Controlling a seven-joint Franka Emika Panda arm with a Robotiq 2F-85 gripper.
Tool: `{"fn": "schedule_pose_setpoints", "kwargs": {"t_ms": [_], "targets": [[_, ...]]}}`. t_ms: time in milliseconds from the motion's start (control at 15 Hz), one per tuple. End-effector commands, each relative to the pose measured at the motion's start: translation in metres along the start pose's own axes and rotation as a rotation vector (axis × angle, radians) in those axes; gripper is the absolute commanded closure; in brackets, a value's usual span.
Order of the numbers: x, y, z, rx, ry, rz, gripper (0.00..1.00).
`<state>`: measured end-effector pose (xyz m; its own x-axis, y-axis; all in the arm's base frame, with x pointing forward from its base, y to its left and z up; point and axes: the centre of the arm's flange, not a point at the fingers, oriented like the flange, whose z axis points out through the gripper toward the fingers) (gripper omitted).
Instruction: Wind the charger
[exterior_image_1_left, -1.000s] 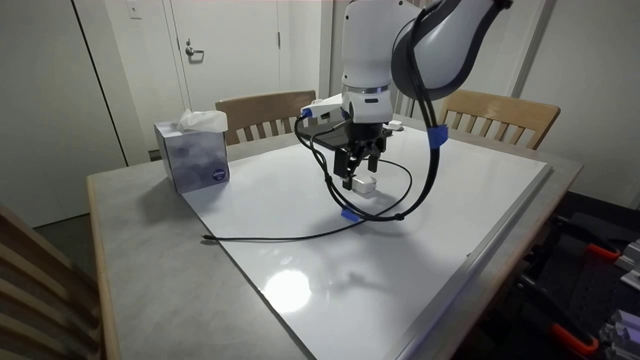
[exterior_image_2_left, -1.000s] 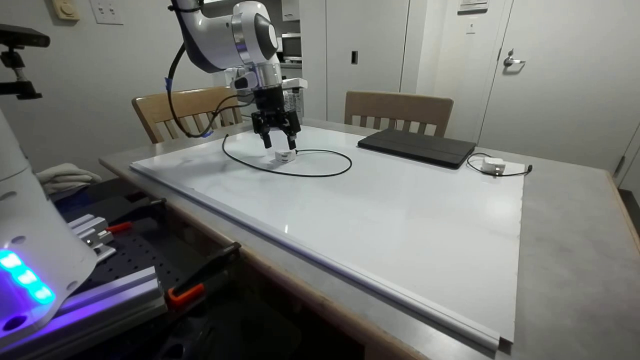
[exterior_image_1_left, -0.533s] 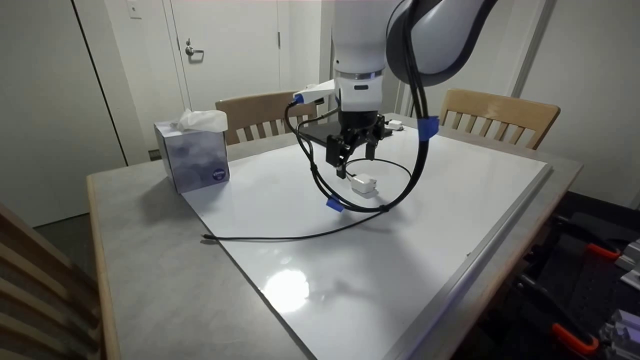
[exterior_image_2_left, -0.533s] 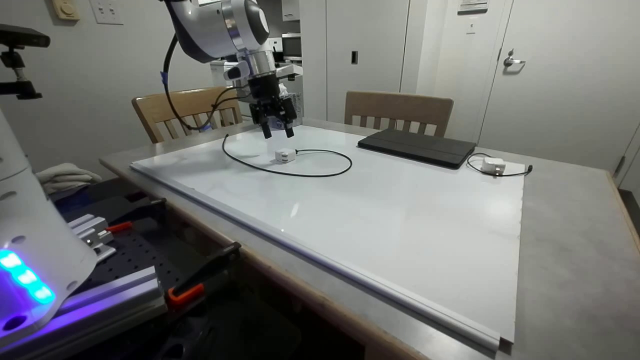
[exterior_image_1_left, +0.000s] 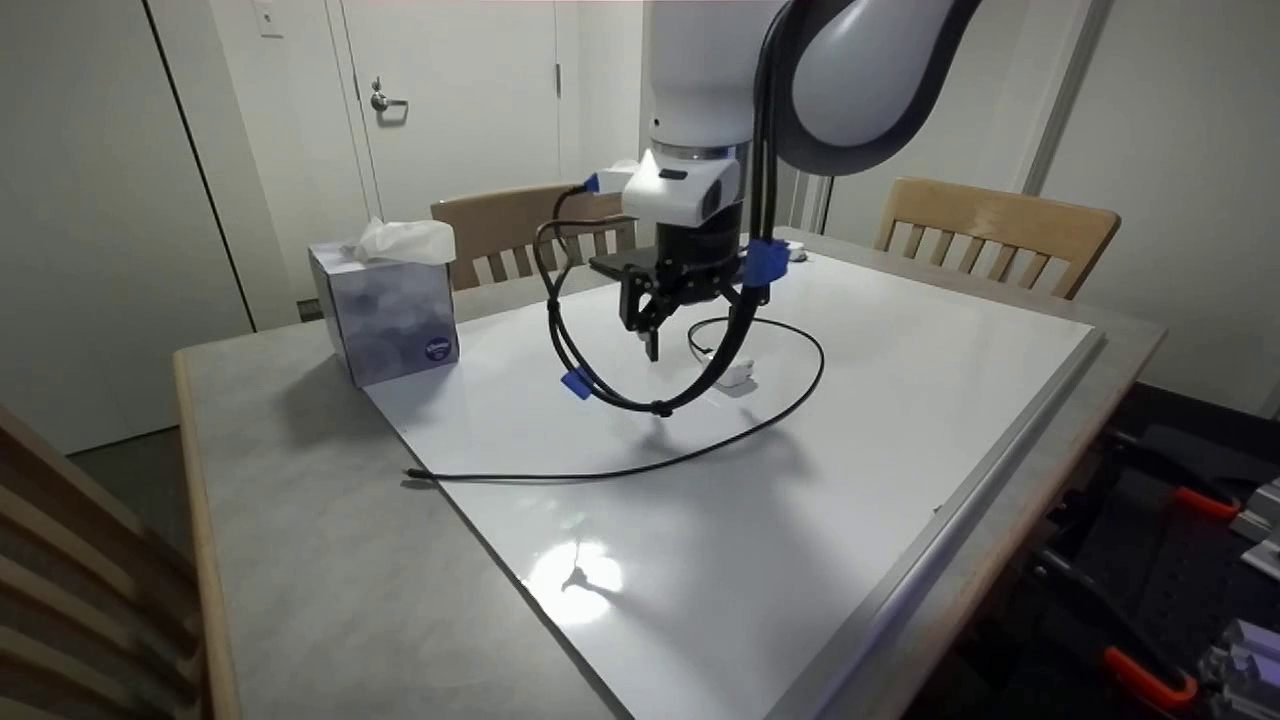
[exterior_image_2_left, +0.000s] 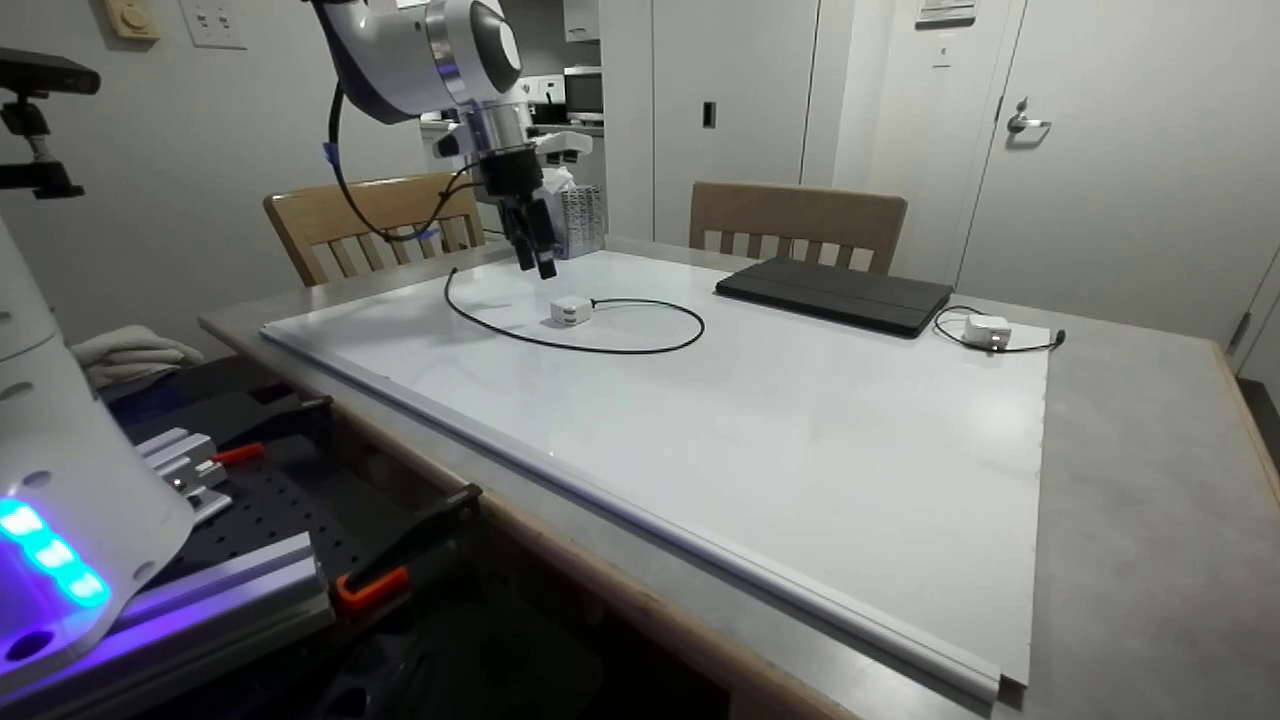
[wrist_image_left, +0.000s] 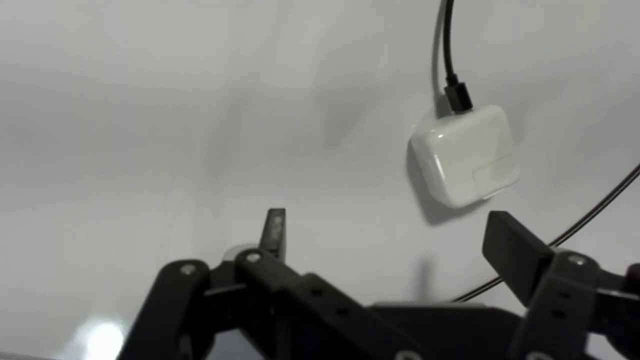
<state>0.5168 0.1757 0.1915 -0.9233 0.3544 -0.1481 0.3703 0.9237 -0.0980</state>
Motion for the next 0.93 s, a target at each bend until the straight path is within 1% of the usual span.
{"fn": "schedule_pose_setpoints", "kwargs": {"t_ms": [0,67,200,333,400,467,533,867], "targets": [[0.004,0.007,-0.003,-0.015,-0.016,0.045,0.00],[0.007,0.013,-0.005,-0.027,-0.031,0.077,0.00],[0.011,0.017,-0.006,-0.030,-0.037,0.099,0.00],[0.010,0.029,-0.002,-0.010,-0.022,0.130,0.00],[0.011,0.038,0.000,0.000,-0.007,0.187,0.00],[0.013,0.047,0.001,-0.001,0.017,0.277,0.00],[0.014,0.056,0.006,-0.017,0.023,0.342,0.00],[0.016,0.094,0.017,-0.142,0.055,0.606,0.00]]}}
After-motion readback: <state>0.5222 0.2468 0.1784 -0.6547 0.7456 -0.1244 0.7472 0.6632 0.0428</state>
